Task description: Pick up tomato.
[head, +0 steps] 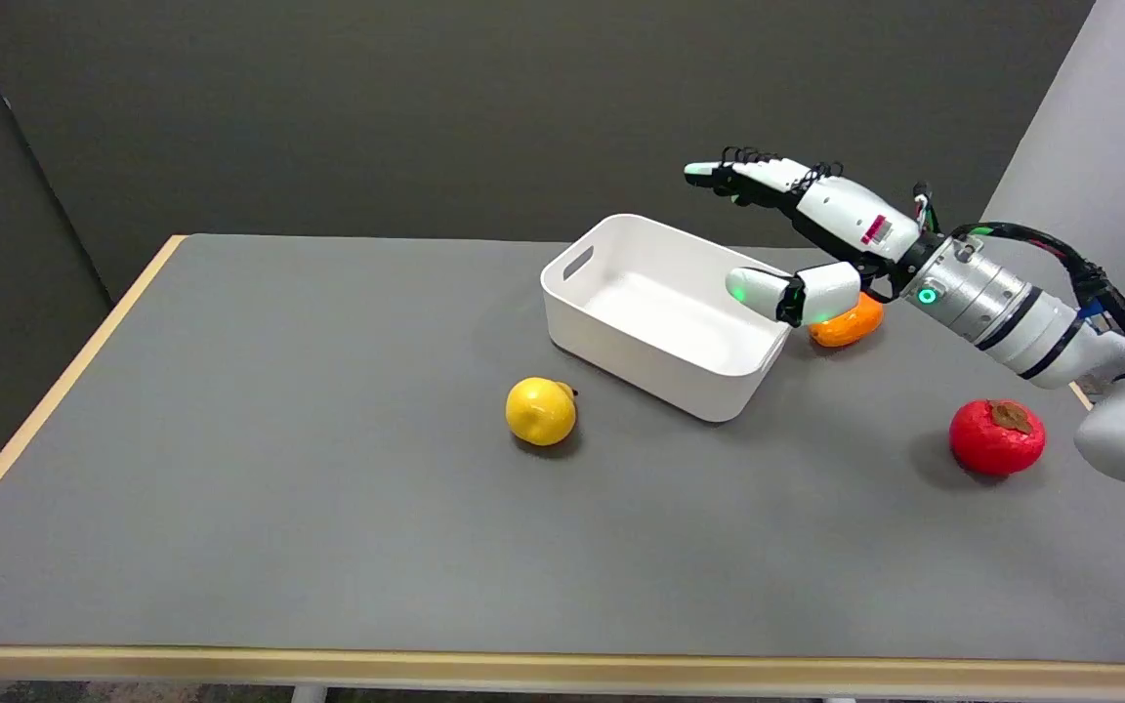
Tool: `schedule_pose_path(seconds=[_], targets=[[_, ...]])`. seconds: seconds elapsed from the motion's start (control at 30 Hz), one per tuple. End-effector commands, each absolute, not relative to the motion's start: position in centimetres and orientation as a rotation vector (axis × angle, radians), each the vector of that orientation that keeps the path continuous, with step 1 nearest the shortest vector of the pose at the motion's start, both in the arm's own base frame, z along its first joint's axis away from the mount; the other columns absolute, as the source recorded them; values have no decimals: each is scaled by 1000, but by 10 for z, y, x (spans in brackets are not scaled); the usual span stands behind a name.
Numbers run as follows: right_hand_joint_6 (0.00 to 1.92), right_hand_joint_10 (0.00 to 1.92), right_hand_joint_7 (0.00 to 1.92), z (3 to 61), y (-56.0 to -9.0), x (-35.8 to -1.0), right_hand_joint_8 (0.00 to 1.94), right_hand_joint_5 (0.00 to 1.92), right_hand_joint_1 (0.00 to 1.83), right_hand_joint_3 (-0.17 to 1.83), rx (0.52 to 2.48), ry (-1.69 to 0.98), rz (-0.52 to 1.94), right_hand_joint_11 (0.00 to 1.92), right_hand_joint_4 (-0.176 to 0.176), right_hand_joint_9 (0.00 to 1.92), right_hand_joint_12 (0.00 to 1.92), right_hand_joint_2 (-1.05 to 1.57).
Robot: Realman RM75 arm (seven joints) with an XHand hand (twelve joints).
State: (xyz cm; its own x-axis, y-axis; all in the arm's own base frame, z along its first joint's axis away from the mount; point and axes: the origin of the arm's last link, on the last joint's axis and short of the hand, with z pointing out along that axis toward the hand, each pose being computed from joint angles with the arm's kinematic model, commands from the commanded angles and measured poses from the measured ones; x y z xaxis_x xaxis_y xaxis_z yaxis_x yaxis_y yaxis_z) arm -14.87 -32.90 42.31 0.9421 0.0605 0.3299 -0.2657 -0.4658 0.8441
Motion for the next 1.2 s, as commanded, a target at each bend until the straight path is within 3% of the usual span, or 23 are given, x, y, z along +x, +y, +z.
schedule_pose_path(seconds=[0.03, 0.3, 0.67, 1.2], targets=[[341, 590, 172, 437, -329, -149, 264, 109, 280, 957, 1985, -136, 389, 115, 100, 191, 1175, 599], [351, 594, 176, 489, -316, -169, 265, 113, 296, 956, 1753, -102, 366, 113, 100, 192, 1179, 600], [396, 633, 223, 571, -222, -198, 286, 152, 321, 943, 1321, -79, 297, 128, 98, 211, 1222, 591], [407, 644, 242, 573, -81, -211, 299, 163, 280, 945, 1060, -8, 218, 137, 104, 229, 1226, 564]])
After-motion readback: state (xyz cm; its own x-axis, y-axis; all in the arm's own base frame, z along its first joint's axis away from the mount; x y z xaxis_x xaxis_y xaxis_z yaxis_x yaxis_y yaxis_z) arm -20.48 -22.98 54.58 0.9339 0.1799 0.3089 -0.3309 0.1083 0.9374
